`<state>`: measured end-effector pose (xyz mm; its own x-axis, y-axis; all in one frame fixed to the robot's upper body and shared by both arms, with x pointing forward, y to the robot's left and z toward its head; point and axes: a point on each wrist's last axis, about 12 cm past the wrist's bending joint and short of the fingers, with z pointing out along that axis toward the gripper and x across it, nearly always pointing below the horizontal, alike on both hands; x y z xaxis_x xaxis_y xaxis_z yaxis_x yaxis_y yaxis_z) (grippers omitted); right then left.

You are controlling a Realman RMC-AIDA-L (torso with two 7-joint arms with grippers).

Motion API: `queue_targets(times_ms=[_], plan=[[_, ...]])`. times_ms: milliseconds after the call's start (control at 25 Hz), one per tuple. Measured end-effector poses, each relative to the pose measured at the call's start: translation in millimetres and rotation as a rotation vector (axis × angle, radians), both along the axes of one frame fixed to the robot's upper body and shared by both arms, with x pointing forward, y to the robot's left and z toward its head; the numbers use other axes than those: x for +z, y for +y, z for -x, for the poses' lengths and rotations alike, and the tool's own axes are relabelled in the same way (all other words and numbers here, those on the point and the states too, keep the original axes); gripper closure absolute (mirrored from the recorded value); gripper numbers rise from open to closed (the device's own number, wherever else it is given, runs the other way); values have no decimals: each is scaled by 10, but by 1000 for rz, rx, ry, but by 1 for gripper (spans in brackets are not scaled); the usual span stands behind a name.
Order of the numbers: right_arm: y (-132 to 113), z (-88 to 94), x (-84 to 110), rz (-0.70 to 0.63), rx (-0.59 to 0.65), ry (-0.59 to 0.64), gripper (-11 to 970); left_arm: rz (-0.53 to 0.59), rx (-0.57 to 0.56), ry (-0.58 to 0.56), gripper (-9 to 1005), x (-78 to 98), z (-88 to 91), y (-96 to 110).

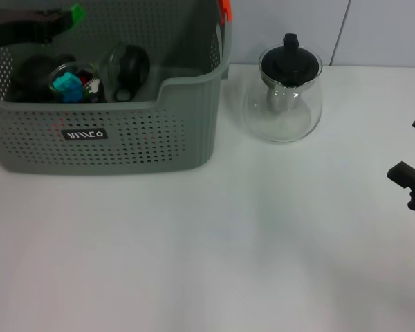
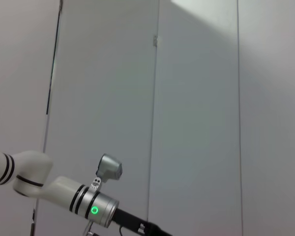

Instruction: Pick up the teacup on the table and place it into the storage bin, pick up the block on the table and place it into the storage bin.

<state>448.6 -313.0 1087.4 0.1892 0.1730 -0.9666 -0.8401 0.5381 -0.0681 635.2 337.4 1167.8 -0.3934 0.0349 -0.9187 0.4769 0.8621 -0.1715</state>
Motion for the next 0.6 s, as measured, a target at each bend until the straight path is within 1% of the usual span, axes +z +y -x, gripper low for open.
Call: queue_targets(times_ms=[200, 320, 360, 440, 520, 560, 600], plan=[[-13, 6, 0, -2, -8, -1, 166, -6, 2, 4, 750, 1, -4, -19], [-7, 3, -1, -2, -6, -1, 165, 12, -11, 5, 692, 3, 23, -24], [-7, 1, 0, -2, -7, -1, 165, 33, -22, 1, 672, 8, 45, -33], [-6, -4, 3, -3, -7, -2, 165, 89, -43, -20, 586, 17, 102, -42], [2, -10, 0, -8, -8, -1, 164, 191, -81, -79, 499, 19, 220, -46], [8, -16, -1, -12, -8, 0, 164, 253, -114, -129, 456, 21, 299, -57], [18, -25, -6, -21, -10, 3, 163, 321, -153, -188, 438, 4, 405, -68]])
